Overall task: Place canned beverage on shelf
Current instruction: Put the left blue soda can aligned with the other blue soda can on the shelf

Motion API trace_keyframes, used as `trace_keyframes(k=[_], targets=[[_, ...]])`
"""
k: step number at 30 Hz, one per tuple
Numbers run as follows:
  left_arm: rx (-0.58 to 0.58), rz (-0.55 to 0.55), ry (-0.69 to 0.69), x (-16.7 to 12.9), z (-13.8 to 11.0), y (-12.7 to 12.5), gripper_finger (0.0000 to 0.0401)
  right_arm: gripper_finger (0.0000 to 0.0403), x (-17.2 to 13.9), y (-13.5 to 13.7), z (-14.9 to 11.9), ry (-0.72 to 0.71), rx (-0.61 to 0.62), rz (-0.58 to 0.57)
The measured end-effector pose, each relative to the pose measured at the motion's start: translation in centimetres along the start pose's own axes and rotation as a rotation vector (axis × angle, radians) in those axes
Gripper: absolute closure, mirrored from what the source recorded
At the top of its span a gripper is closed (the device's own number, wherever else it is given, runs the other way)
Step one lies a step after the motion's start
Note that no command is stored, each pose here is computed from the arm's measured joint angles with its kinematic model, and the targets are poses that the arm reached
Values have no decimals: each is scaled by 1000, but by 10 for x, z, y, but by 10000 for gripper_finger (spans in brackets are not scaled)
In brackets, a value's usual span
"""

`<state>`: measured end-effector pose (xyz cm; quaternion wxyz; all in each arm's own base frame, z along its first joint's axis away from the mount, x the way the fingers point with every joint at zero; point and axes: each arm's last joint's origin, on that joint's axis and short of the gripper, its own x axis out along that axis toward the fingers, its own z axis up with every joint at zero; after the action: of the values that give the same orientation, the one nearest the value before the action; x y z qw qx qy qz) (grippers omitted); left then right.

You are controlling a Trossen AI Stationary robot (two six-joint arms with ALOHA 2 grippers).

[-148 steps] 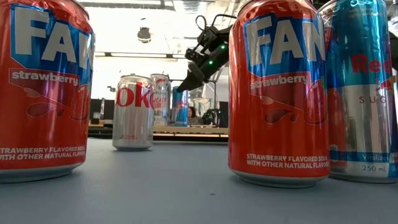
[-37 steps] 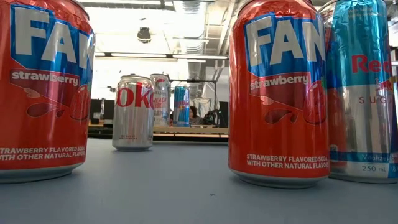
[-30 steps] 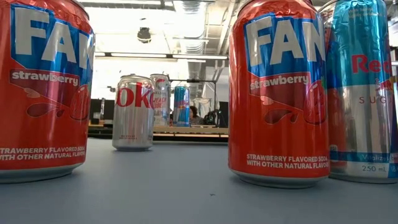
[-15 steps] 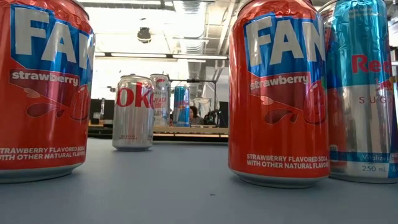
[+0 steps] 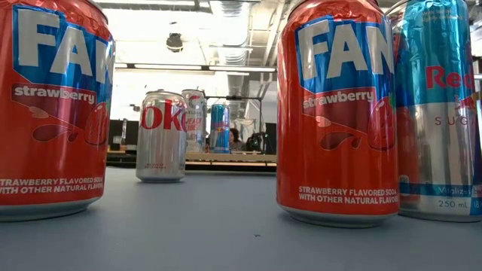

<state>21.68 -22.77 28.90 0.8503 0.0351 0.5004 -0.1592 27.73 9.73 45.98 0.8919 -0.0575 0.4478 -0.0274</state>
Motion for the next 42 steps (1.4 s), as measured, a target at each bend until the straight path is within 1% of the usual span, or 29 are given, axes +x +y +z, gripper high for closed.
trace_keyframes(k=[6,14,19,27,42], targets=[[-16,-3,50,18,-1,-4,69,127,0,0,0,-3,22,-1],[-12,20,48,17,-1,-3,77,127,0,0,0,-3,38,-1],[19,34,81,17,-5,-2,78,127,0,0,1,-6,39,-4],[-29,41,75,17,-5,-2,79,127,0,0,1,-7,39,-4],[-25,61,73,17,-6,-2,79,127,0,0,1,-7,39,-4]])
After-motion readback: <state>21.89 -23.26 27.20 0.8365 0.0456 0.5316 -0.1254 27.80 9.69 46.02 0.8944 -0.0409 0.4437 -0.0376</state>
